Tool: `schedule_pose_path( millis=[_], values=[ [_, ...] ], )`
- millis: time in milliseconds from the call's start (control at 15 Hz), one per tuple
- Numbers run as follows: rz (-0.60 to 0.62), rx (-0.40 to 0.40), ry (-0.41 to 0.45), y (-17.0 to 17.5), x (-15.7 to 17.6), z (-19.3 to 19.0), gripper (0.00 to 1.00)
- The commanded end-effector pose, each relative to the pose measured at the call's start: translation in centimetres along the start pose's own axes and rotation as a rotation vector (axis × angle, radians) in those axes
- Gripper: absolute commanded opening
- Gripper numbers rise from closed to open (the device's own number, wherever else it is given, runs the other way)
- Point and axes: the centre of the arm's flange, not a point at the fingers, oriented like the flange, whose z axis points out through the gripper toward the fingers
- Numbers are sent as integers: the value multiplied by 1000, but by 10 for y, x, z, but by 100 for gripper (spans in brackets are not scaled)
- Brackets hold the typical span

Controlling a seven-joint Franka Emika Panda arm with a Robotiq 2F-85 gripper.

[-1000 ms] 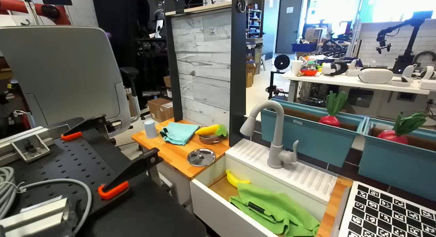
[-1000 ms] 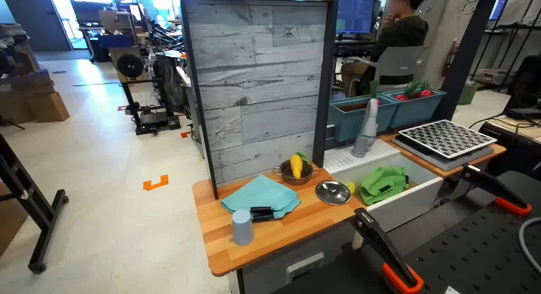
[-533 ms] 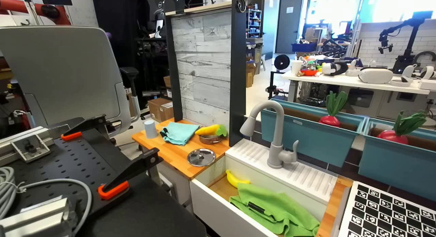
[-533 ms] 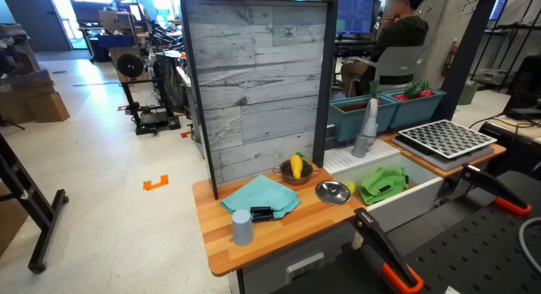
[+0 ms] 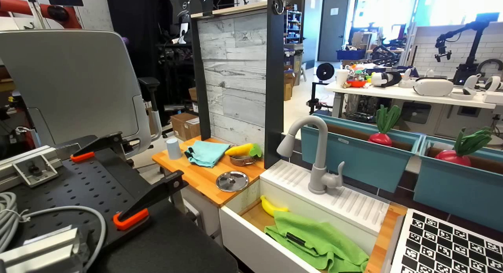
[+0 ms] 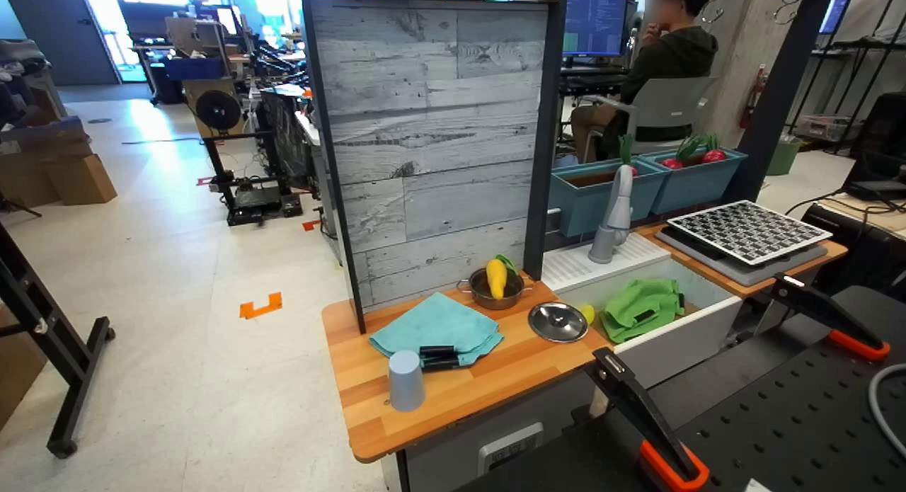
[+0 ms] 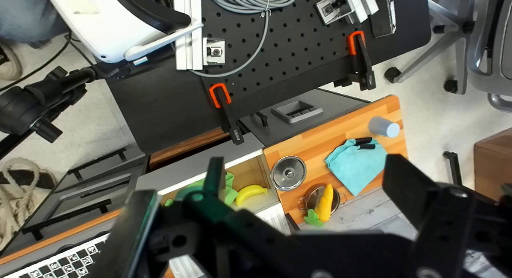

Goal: Slide the blue cloth forward

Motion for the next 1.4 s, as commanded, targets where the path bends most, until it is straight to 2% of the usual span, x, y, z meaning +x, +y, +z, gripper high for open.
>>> schedule_pose_path(
  millis=[0, 800, 933, 1333],
  values=[
    [0, 0, 0, 0, 0, 0, 100],
    [0, 0, 0, 0, 0, 0, 100],
    [8, 53, 4, -13, 10, -3, 100],
    [27, 55, 11, -81, 31, 9, 100]
  ],
)
